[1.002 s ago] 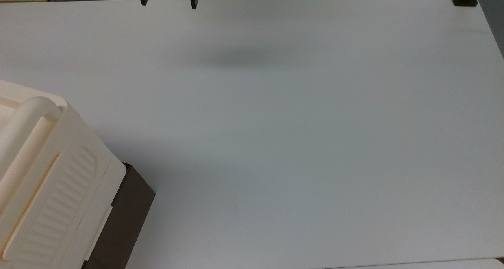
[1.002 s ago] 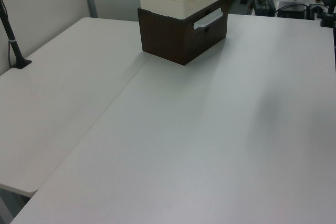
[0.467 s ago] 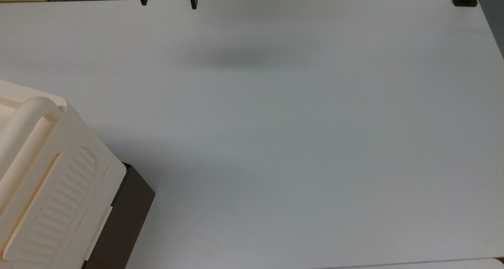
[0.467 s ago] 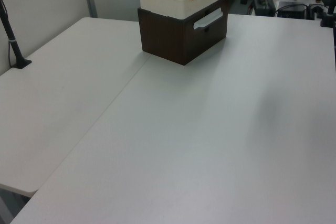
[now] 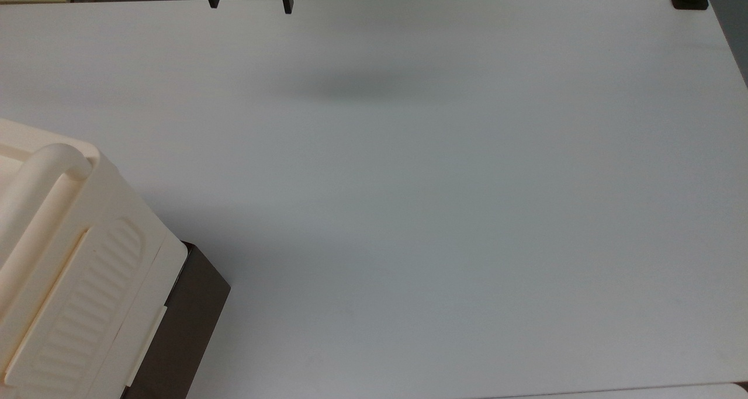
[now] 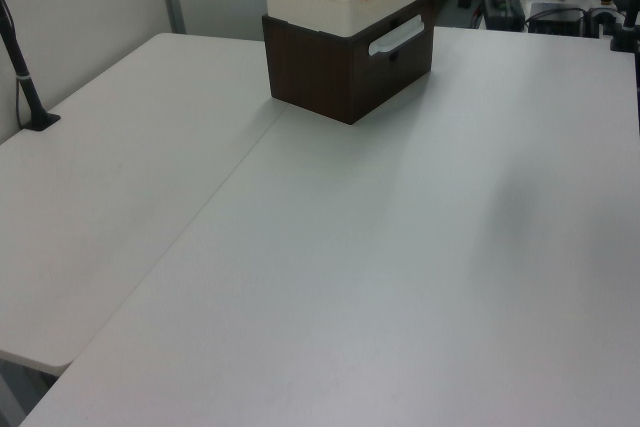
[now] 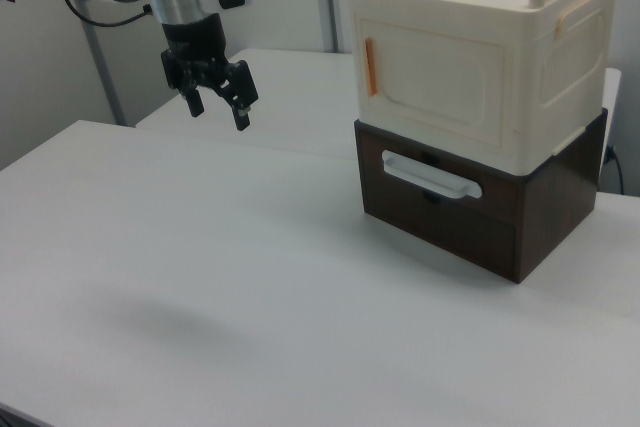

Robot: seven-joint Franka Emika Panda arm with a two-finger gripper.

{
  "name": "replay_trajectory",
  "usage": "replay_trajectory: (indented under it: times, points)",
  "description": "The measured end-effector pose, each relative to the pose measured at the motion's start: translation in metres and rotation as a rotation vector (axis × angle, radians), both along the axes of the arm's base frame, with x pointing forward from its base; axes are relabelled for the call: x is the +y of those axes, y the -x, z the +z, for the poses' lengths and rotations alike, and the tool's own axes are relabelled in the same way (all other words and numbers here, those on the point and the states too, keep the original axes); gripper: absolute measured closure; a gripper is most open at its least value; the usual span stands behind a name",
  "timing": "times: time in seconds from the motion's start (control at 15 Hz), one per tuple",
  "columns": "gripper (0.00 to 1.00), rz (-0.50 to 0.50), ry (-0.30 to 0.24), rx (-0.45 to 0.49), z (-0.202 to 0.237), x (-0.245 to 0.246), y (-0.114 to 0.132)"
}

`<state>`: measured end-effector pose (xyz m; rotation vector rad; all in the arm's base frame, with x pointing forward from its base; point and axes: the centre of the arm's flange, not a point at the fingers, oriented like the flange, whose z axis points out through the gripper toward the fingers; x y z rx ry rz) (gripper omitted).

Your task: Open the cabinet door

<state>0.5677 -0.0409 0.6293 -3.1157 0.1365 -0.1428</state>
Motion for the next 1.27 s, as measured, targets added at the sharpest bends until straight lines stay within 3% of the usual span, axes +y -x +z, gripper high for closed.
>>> replay_trajectory:
  times: [1.0,1.27]
  points:
    - [0.0,-0.002,-0.001,-0.002,0.0013,-0.0009,0.0007]
    - [0.0,0.057,0.005,-0.005,0.0024,0.0017,0.0009]
